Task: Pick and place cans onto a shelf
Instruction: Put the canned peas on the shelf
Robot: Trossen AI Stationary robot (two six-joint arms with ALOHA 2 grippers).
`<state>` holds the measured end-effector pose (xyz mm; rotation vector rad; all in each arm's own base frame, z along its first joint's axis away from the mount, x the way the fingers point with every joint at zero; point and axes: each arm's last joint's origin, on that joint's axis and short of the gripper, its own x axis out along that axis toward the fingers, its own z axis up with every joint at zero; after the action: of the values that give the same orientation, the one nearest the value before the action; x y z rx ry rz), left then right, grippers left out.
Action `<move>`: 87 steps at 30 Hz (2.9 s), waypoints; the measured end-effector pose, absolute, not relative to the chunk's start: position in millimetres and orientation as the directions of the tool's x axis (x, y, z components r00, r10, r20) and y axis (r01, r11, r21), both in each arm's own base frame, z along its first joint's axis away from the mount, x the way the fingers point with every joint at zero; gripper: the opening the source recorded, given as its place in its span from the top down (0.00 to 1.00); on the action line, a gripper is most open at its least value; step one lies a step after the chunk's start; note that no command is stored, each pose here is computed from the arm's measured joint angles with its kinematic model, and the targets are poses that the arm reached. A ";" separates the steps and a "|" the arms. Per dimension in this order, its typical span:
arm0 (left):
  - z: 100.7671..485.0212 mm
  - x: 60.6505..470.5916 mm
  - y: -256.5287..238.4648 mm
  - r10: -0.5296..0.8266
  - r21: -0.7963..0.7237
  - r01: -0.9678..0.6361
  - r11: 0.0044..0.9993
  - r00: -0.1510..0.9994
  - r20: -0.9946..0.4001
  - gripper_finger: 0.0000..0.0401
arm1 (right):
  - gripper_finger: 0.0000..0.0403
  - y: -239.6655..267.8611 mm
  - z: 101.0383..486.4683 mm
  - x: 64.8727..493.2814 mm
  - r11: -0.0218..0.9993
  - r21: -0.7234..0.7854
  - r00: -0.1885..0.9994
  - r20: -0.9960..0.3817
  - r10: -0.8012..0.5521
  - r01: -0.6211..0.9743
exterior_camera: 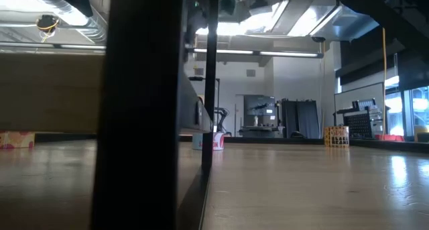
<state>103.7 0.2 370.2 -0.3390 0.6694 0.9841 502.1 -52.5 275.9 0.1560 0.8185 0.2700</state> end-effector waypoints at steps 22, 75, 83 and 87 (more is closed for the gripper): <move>380.8 143.3 -18.8 0.217 0.088 -0.219 0.972 0.684 -0.696 0.98 | 0.97 -49.6 426.8 397.2 0.989 -0.144 0.730 -0.680 -0.068 -0.041; 282.4 284.3 -55.7 -0.050 0.208 0.571 0.794 0.403 -0.914 0.86 | 0.98 -44.5 491.8 275.9 0.918 -0.381 0.617 -0.697 -0.365 0.113; 282.9 285.4 -56.0 -0.051 0.169 0.476 0.863 0.415 -0.908 0.86 | 0.97 -44.2 490.9 273.6 0.919 -0.380 0.603 -0.711 -0.363 0.105; 278.9 287.9 -56.4 -0.048 0.162 0.474 0.865 0.400 -0.915 0.86 | 0.98 -44.2 490.9 273.6 0.919 -0.380 0.603 -0.711 -0.363 0.105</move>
<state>287.9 -56.4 278.9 0.4345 1.1182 -0.3439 273.6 -44.2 490.9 -0.3158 0.8860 -0.2760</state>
